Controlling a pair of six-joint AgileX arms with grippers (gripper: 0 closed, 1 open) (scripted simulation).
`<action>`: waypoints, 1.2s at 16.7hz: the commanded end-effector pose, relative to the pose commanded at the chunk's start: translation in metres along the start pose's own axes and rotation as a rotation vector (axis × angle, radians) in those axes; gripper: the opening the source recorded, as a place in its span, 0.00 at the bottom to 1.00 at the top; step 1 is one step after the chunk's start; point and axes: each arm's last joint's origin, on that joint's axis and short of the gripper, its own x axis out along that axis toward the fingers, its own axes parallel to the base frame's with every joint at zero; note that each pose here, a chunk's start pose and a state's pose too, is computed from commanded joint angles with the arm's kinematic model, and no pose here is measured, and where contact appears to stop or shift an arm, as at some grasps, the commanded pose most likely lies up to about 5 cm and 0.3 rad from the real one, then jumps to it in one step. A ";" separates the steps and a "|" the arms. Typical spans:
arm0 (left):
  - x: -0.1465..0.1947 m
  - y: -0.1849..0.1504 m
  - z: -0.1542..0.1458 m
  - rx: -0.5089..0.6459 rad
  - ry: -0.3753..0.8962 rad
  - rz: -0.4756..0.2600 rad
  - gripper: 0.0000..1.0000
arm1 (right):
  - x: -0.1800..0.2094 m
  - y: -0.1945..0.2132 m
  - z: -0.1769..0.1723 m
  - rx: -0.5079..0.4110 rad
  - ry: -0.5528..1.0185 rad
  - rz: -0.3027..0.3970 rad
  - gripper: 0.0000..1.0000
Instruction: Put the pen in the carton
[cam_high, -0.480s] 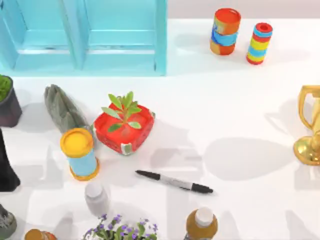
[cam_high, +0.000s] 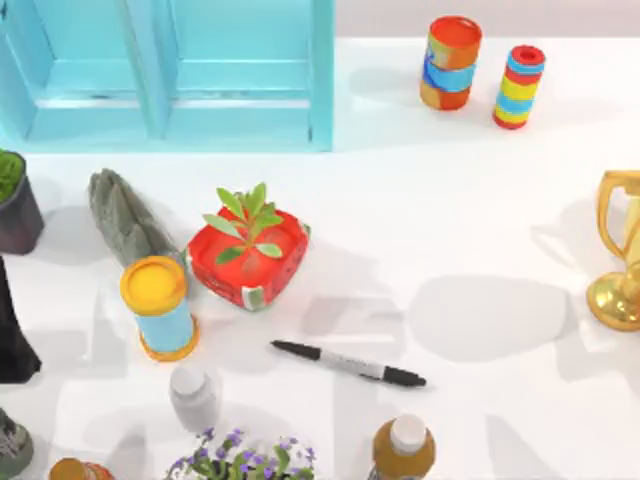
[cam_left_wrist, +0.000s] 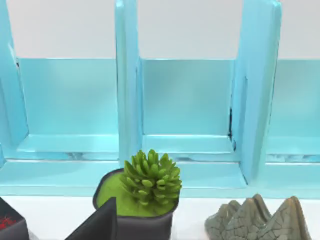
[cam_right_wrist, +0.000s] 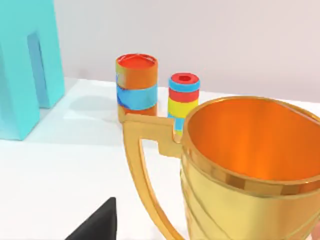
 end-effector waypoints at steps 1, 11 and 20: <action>0.000 0.000 0.000 0.000 0.000 0.000 1.00 | 0.002 0.005 0.014 -0.017 0.047 0.047 1.00; 0.000 0.000 0.000 0.000 0.000 0.000 1.00 | 0.135 0.127 0.091 -0.452 0.874 0.559 1.00; 0.000 0.000 0.000 0.000 0.000 0.000 1.00 | 0.233 0.225 0.034 -0.759 1.307 0.864 1.00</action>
